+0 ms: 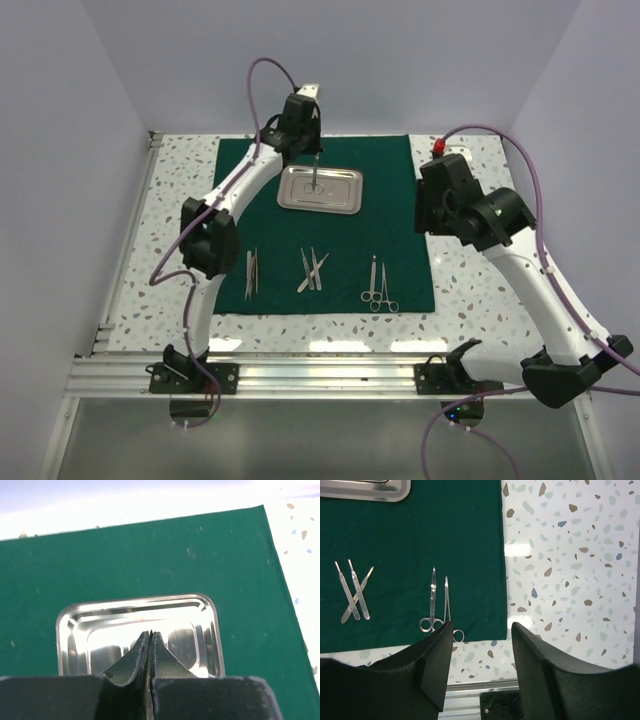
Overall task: Open and lay out the surgical kit
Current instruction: Place the medical item in the surgical kit.
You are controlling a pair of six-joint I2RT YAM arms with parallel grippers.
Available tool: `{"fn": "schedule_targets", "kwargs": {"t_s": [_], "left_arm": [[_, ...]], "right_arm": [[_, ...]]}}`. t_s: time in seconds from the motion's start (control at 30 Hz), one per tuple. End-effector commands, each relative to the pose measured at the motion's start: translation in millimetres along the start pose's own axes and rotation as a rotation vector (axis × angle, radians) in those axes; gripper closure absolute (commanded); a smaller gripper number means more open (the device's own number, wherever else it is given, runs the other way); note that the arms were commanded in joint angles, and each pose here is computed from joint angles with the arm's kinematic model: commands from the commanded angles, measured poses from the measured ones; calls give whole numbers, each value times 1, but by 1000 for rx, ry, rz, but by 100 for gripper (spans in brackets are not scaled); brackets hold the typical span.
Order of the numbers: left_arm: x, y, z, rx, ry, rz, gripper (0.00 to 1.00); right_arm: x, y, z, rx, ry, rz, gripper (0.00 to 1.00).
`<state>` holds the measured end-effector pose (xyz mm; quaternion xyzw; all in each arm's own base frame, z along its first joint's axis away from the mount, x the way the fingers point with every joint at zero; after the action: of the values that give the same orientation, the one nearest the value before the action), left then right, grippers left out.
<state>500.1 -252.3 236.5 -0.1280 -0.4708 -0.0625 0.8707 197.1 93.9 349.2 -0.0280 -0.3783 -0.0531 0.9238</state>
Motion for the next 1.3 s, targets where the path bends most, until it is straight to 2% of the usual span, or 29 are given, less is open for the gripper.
{"fn": "schedule_targets", "kwargs": {"t_s": [0.0, 0.1, 0.2, 0.4, 0.5, 0.67, 0.9, 0.93, 0.97, 1.1, 1.13, 1.17, 1.23, 1.27], "left_arm": [[15, -16, 43, -54, -6, 72, 100], [-12, -38, 59, -39, 64, 83, 100], [-44, -84, 85, -60, 124, 96, 100], [-101, -155, 132, -139, 167, 145, 100], [-125, -178, 145, -146, 197, 164, 100], [-154, -191, 145, -91, 231, 209, 100], [-187, -197, 117, 22, 249, 152, 99], [-189, -198, 114, 25, 256, 136, 90], [-189, -198, 111, 31, 260, 125, 69], [-176, -206, 117, 34, 260, 106, 29], [-169, -206, 122, 37, 236, 92, 11], [-154, -207, 134, 31, 212, 99, 4], [-135, -206, 151, 48, 168, 77, 0], [-115, -205, 174, 33, 135, 68, 0]], "right_arm": [[3, -2, 6, 23, -49, -37, 46], [2, -7, 11, 25, -68, -43, 46], [-2, -12, 17, 32, -84, -53, 46], [-17, -23, 28, 67, -90, -74, 46], [-28, -31, 37, 88, -85, -81, 46], [-46, -51, 57, 99, -94, -94, 46], [-66, -81, 89, 88, -111, -128, 45], [-69, -85, 93, 83, -108, -130, 45], [-72, -89, 96, 79, -113, -135, 45], [-82, -101, 107, 77, -133, -154, 43], [-83, -103, 108, 76, -139, -163, 43], [-84, -103, 109, 79, -144, -166, 41], [-84, -103, 110, 104, -168, -177, 36], [-83, -102, 111, 127, -183, -179, 34]]}}
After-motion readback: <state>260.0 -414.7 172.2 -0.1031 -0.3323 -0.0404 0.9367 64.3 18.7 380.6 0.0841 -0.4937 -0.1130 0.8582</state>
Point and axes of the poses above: each gripper's point midway between its finger pads, its own z axis back along the fingers, its own y axis along the line the jaws close on, x = y × z, the point moved 9 cm from there along z, back along the fingers, and after that the axes turned 3 degrees about -z, right-handed, at the moved point
